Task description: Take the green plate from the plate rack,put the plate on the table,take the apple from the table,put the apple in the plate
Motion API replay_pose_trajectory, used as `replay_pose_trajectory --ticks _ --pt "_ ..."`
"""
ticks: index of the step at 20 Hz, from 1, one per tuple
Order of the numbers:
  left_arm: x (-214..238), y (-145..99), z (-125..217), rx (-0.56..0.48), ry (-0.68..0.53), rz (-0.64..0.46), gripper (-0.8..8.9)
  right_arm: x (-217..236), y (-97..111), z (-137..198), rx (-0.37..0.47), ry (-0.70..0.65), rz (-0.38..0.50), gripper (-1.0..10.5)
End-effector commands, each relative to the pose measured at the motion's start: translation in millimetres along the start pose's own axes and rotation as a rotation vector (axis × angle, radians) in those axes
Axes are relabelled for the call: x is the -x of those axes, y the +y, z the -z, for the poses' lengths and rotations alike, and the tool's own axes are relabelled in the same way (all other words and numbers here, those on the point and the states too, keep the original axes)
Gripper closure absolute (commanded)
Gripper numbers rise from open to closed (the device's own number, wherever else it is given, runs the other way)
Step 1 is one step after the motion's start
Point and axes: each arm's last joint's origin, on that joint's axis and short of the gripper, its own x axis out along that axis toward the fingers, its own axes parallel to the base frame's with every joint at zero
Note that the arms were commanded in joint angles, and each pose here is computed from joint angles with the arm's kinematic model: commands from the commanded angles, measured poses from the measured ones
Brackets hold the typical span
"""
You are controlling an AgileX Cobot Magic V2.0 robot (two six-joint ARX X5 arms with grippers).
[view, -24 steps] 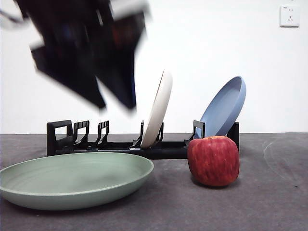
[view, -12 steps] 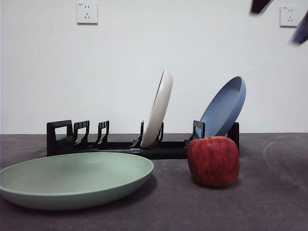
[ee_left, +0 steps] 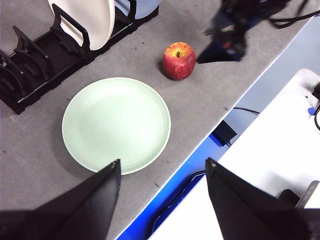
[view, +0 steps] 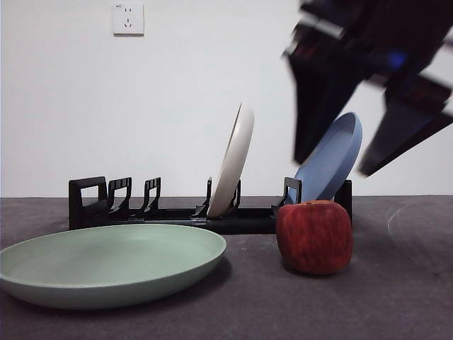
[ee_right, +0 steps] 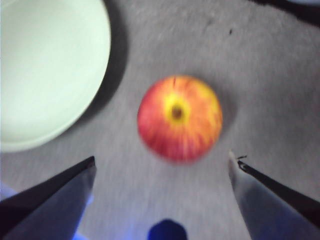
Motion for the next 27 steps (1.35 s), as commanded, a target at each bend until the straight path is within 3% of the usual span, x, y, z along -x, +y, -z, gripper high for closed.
replay_pose_trajectory --ticks 1,4,7,14,15,18,22,24,27 --pt "0 0 0 -0.012 -0.008 0.000 5.26 -22 1 -4 0.003 0.001 0.003 5.0" --pt "0 0 0 -0.012 -0.008 0.000 5.26 -46 1 -7 0.003 0.024 0.016 5.0" --pt "1 0 0 -0.012 -0.009 -0.001 5.26 -68 -1 -5 0.007 0.063 0.105 5.0" --pt "1 1 0 -0.012 -0.011 -0.011 5.26 -76 -2 -5 0.008 0.081 0.111 5.1" --pt "1 1 0 -0.012 -0.011 -0.011 5.26 -76 -1 -5 0.008 0.080 0.111 5.3" --pt "0 1 0 -0.012 -0.012 -0.012 5.27 -71 0 -11 0.009 0.085 0.111 8.0" --pt "0 1 0 -0.012 -0.013 -0.012 5.27 -58 3 -28 0.026 0.091 0.110 8.3" --pt "0 1 0 -0.012 -0.013 -0.012 5.27 -46 8 -40 0.033 0.091 0.084 8.3" --pt "0 1 0 -0.012 -0.013 -0.012 5.27 -25 26 -63 0.053 0.047 -0.090 8.3"
